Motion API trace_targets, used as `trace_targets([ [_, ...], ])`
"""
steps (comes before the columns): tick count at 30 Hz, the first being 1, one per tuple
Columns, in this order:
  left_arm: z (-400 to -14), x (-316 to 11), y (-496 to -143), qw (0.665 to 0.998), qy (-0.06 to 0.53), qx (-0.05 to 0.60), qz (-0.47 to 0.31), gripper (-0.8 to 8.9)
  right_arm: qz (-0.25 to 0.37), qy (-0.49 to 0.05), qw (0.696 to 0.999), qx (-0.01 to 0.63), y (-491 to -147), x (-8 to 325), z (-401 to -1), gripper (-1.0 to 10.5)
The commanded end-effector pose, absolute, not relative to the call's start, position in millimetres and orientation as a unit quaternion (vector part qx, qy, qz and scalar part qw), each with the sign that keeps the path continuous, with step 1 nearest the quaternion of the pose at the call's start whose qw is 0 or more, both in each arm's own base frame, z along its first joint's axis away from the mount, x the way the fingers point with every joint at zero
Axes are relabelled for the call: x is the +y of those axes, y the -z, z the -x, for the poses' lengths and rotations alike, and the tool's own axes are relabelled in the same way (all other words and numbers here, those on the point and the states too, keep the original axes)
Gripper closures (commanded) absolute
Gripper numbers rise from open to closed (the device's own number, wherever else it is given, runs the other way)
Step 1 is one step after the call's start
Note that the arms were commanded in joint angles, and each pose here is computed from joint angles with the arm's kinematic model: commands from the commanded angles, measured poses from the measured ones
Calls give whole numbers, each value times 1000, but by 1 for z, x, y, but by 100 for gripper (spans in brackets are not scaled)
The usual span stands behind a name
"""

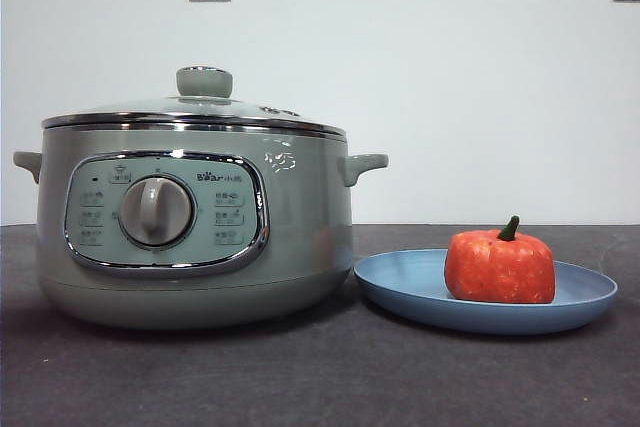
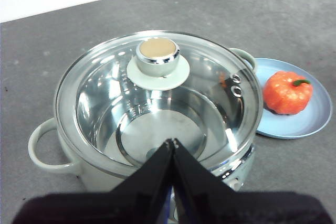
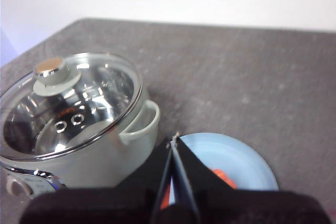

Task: Take the pumpkin out from the steamer,put the pumpkin in the blue plate,close the lid

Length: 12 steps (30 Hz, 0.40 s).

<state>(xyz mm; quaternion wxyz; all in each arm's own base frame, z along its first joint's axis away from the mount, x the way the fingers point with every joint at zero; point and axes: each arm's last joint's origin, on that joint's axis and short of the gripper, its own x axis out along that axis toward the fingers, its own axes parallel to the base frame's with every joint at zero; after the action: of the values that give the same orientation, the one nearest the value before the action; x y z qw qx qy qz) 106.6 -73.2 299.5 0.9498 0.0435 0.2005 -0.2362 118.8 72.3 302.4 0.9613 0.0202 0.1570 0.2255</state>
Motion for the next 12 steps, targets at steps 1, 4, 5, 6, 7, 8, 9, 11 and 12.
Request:
trace_targets([
  [1, -105, -72, -295, 946, 235, 217, -48, 816, -39, -219, 961, 164, -300, 73, -121, 963],
  [4, -105, -73, -291, 941, 233, 239, -56, 817, -38, -220, 960, 166, -299, 73, -121, 963],
  [5, -105, -73, -291, 940, 233, 241, -57, 816, -38, -220, 960, 166, -299, 73, -121, 963],
  [6, -106, -73, -290, 940, 233, 244, -59, 816, -38, -220, 960, 167, -299, 73, -121, 963],
  [7, -106, -74, -289, 939, 233, 246, -60, 816, -38, -220, 960, 167, -299, 73, -121, 963],
  [8, -107, -74, -289, 938, 232, 249, -61, 817, -38, -220, 960, 167, -299, 73, -121, 963],
  [9, -107, -74, -288, 938, 232, 251, -61, 817, -38, -220, 961, 167, -299, 73, -120, 963],
  [11, -108, -74, -288, 937, 232, 252, -62, 816, -39, -220, 961, 165, -299, 73, -120, 963],
  [12, -108, -74, -288, 937, 232, 253, -62, 816, -39, -220, 961, 165, -299, 73, -120, 963],
])
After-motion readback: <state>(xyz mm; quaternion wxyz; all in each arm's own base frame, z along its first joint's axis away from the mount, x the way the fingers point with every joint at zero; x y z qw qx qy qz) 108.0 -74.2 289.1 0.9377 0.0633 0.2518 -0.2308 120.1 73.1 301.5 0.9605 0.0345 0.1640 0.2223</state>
